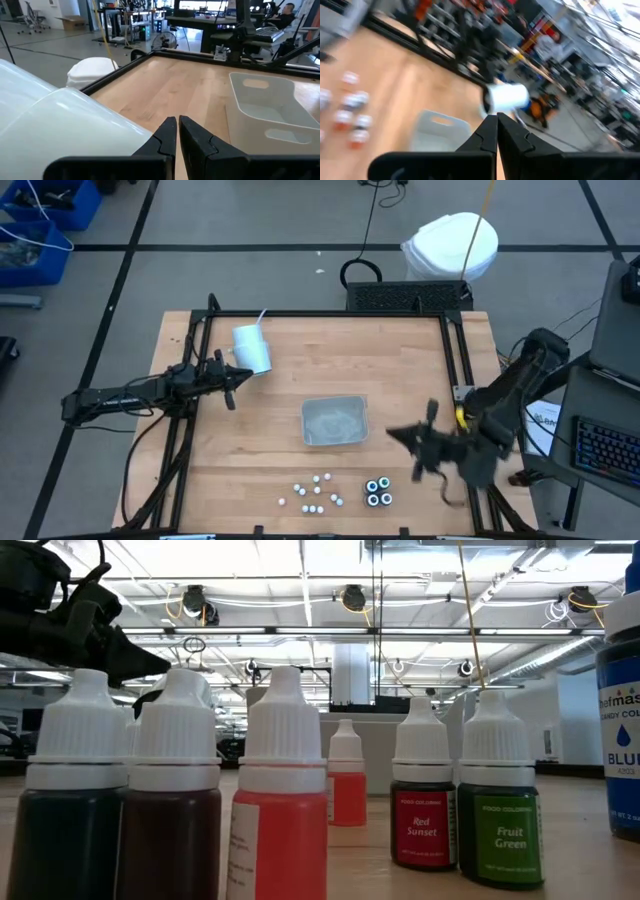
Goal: Pick & Place food coloring
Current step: Put the large purple food coloring bottle into the bin
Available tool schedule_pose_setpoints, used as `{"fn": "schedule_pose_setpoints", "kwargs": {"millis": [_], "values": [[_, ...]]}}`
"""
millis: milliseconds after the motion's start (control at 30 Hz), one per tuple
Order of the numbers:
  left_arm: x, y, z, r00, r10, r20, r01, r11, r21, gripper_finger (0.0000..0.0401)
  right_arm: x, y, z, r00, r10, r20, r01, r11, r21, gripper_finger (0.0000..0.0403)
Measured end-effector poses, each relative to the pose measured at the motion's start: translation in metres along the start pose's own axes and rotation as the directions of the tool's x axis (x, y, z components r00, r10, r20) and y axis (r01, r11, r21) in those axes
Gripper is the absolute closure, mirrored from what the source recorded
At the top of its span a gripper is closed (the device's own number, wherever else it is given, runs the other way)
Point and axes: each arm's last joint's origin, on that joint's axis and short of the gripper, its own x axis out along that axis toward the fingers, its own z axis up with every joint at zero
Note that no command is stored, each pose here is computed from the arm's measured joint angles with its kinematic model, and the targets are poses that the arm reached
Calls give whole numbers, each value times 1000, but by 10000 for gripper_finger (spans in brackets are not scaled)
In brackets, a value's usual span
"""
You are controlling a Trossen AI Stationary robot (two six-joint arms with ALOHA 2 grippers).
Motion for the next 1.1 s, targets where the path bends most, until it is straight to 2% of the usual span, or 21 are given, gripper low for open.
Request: {"fn": "schedule_pose_setpoints", "kwargs": {"millis": [167,367,533,633,800,1000,1100], "values": [[0,0,0,1000,1,2,-1,1000,0,375,-27,27,-7,998,-49,33,45,994,96,403],[0,0,1,1000,4,18,-5,1000,3,375,-41,58,-20,998,21,56,-31,982,186,403],[0,0,1,1000,8,19,-8,1000,6,375,-41,89,-40,990,142,26,-144,976,161,403],[0,0,1,1000,9,18,-9,1000,7,375,-38,104,-51,986,164,3,-163,972,170,398],[0,0,1,1000,9,18,-9,1000,5,375,-35,116,-59,986,165,-14,-160,970,181,359],[0,0,1,1000,9,17,-9,1000,7,375,-36,120,-56,953,300,-32,-284,929,239,289],[0,0,1,1000,9,18,-9,1000,7,375,-37,123,-54,926,377,-30,-355,894,274,264]]}}
